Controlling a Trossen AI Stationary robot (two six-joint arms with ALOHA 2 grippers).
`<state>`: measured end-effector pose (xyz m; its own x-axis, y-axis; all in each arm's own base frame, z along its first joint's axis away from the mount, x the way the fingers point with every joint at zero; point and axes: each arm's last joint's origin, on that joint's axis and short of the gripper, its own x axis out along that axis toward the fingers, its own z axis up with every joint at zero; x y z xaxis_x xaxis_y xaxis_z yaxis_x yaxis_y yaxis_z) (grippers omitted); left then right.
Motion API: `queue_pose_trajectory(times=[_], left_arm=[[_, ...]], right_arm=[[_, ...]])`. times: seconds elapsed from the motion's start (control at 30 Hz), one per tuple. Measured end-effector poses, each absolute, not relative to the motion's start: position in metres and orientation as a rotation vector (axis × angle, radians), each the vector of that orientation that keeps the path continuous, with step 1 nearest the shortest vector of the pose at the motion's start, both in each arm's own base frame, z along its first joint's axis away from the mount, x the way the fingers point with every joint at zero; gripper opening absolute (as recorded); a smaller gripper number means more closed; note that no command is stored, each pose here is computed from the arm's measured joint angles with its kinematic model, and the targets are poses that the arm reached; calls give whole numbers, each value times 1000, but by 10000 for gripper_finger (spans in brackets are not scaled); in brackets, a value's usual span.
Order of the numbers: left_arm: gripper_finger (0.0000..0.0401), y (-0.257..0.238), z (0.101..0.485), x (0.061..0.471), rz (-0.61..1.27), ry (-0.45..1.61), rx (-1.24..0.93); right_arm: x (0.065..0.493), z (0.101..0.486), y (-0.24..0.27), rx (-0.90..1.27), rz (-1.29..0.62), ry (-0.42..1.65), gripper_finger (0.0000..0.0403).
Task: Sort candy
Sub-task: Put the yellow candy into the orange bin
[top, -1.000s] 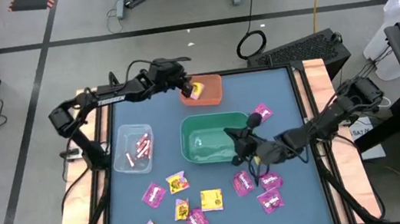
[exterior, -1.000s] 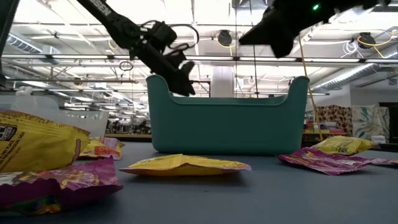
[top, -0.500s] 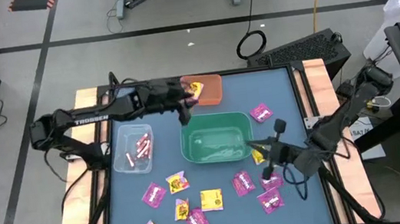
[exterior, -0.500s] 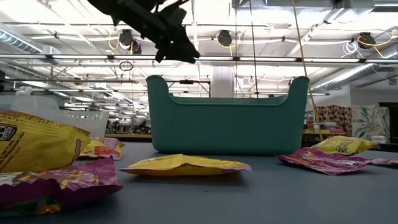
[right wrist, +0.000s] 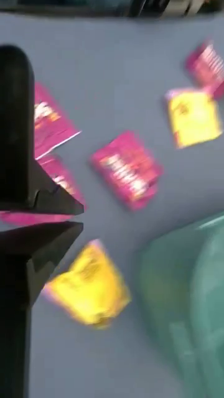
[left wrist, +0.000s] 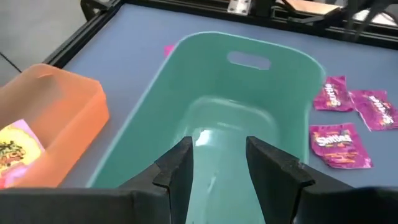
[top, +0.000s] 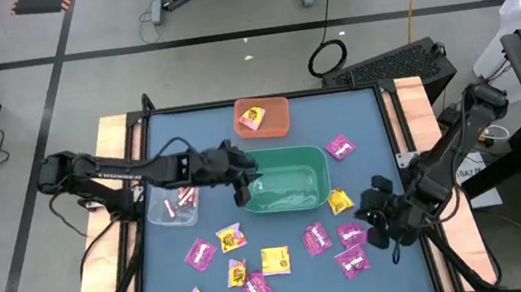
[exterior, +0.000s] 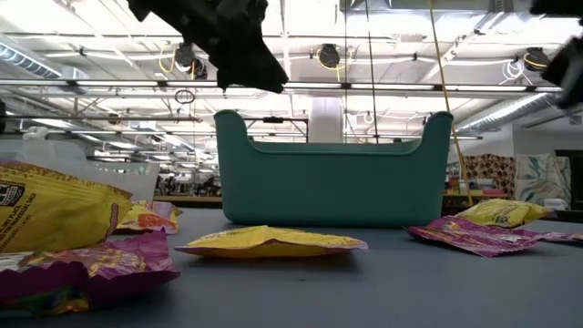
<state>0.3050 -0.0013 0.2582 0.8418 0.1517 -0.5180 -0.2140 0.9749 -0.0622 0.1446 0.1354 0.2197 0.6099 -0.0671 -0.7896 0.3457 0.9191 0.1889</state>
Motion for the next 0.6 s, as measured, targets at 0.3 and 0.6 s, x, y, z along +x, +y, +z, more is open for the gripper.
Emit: queue_pose_trajectory(times=[0.3, 0.6], left_arm=[[153, -42, 259, 302, 145, 528, -84], [153, -62, 259, 298, 138, 520, -46]], right_arm=[[143, 194, 135, 170, -400, 1021, 168], [153, 160, 144, 13, -494, 1088, 237]])
